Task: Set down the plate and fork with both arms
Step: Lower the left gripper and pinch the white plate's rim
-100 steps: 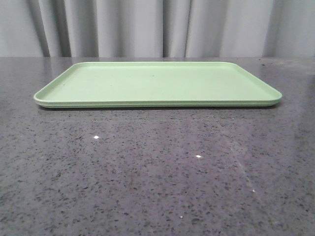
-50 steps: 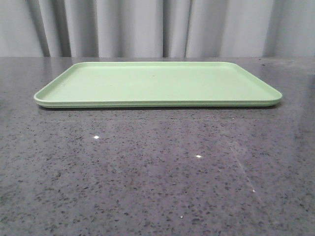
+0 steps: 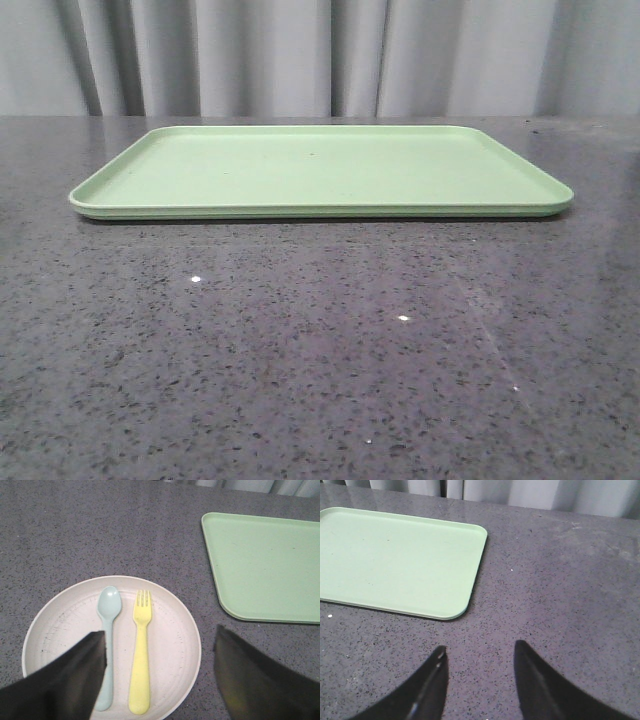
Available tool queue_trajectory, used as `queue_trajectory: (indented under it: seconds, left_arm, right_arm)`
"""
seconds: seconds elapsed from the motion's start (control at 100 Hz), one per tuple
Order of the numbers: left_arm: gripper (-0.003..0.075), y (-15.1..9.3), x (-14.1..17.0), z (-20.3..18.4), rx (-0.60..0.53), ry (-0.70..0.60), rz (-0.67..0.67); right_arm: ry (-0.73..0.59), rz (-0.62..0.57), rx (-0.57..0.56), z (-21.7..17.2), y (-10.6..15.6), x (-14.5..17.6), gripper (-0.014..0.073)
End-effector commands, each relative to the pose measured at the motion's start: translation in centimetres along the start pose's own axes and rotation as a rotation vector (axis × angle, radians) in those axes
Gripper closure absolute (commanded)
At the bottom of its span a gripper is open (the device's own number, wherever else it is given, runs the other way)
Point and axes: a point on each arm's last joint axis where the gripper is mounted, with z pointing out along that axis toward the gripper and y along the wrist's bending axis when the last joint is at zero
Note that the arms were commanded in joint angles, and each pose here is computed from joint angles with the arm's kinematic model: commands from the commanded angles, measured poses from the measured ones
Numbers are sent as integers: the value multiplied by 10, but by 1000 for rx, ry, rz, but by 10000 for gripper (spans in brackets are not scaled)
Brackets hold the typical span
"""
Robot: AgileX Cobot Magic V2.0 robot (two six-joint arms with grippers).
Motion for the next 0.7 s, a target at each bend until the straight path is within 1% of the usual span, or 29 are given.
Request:
queue_trajectory:
  seconds: [0.0,0.11,0.26,0.34,0.44,0.53,0.69]
  left_arm:
    - [140,-3,-16,-4,19,-99,-14]
    - [156,-3,-17,-4,22,-115,-14]
    - [156,-2,-17,-4,4,-115,3]
    - [156,1,-17,-3,-34,-107,36]
    - [156,8,-19,0,-109,-104,104]
    - [156,13,-22,6,-171,-89,126]
    - [155,17,-26,21,-224,-46,162]
  right_arm:
    - [-105,2,11,-3,-1,-17,158]
    - [-105,2,11,-3,-1,-17,157]
    - [-105,2,11,-3,-1,-17,157]
    - [-105,2,11,-3,-1,-17,157]
    - [-104,2,11,-3,-1,-17,157]
    - [-104,2,11,-3,-1,-17,157]
    - [-104,2,11,-3,-1,-17,157]
